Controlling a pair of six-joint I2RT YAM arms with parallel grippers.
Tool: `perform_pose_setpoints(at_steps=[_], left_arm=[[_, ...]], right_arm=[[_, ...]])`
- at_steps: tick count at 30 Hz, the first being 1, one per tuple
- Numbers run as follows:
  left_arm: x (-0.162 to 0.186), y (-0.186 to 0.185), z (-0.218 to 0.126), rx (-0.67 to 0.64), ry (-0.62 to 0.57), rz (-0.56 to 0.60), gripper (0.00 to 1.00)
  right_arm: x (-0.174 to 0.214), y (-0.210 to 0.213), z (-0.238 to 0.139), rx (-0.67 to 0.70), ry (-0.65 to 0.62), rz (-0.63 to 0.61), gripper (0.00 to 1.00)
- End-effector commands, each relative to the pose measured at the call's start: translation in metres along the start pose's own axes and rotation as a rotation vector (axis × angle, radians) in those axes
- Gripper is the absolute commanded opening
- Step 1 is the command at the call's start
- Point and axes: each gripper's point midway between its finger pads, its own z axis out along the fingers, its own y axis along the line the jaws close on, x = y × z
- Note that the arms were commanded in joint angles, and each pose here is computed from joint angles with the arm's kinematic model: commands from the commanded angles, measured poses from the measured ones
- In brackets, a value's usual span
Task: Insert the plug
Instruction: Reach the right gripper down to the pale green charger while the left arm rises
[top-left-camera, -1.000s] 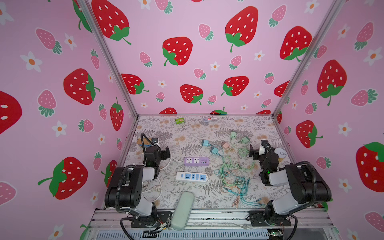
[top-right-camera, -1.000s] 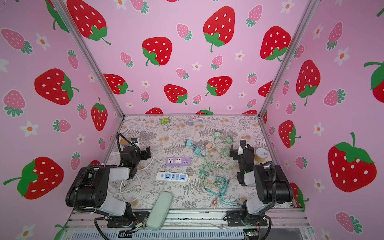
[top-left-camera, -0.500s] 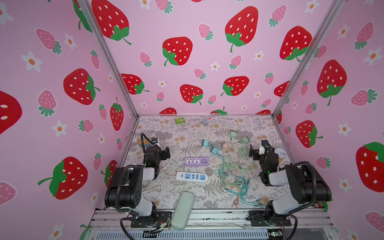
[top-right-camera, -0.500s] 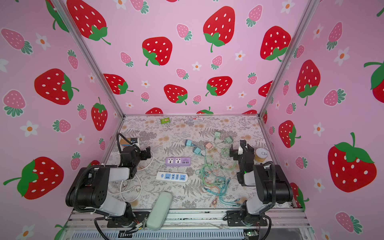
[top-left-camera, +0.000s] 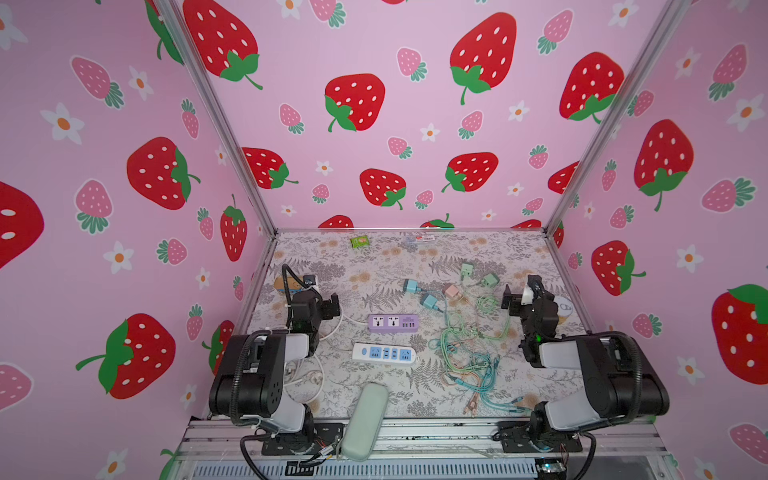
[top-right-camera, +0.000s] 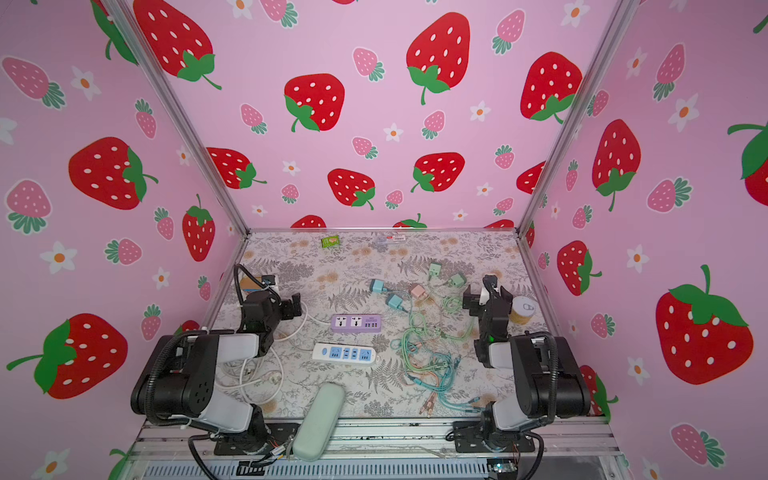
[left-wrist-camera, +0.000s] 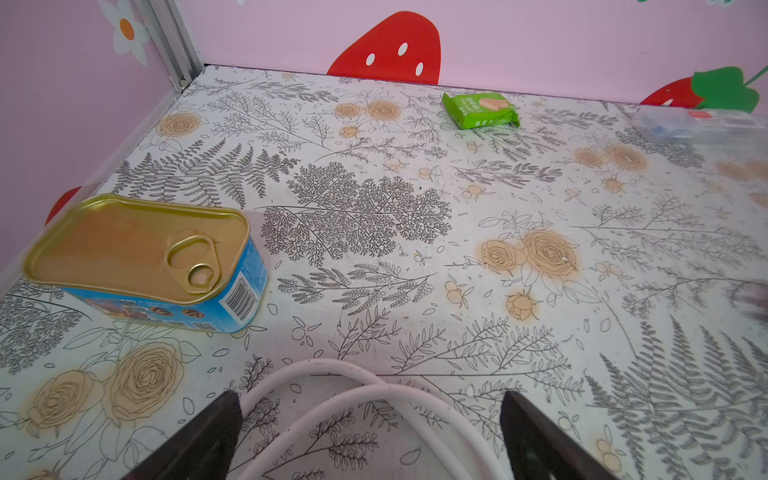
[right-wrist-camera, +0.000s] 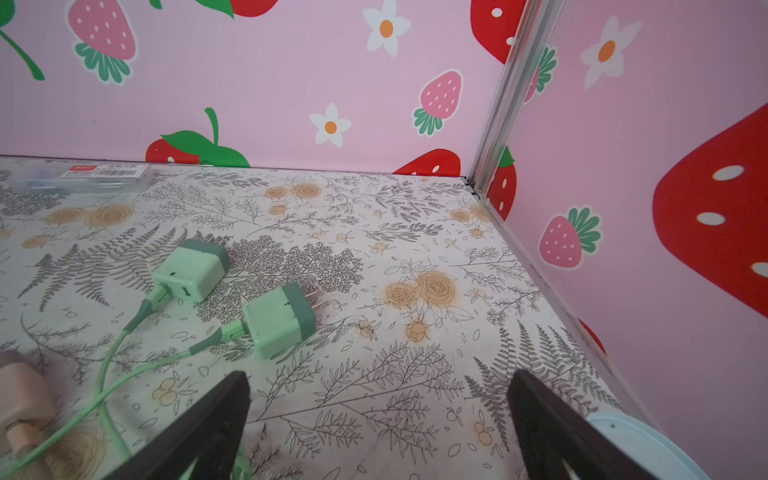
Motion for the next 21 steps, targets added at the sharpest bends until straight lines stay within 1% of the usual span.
perform_pose_setpoints(at_steps=[1, 6, 11, 13, 16, 21], left_arm=[[-0.026, 0.002, -0.007, -0.038, -0.007, 0.005, 1.00], [-0.037, -0.020, -0.025, -0.027, -0.011, 0.072, 1.00], [-0.055, -0.049, -0.044, 0.023, -0.011, 0.131, 1.00], [-0.062, -0.056, -0.052, 0.032, -0.013, 0.128, 1.00], [-0.070, -0.067, -0.064, 0.065, -0.015, 0.090, 1.00], [-0.077, -0.082, -0.084, 0.109, 0.004, 0.078, 1.00]], right_arm=[[0.000, -0.012, 0.004, 0.067, 0.069, 0.041, 1.00], [-0.004, -0.010, 0.010, 0.067, 0.157, 0.133, 0.95], [-0.013, 0.004, 0.014, 0.015, 0.236, 0.201, 0.91], [-0.016, 0.010, 0.016, -0.001, 0.267, 0.227, 0.89], [-0.017, 0.021, 0.021, -0.039, 0.325, 0.277, 0.85], [-0.022, 0.034, 0.033, -0.064, 0.378, 0.351, 0.83]])
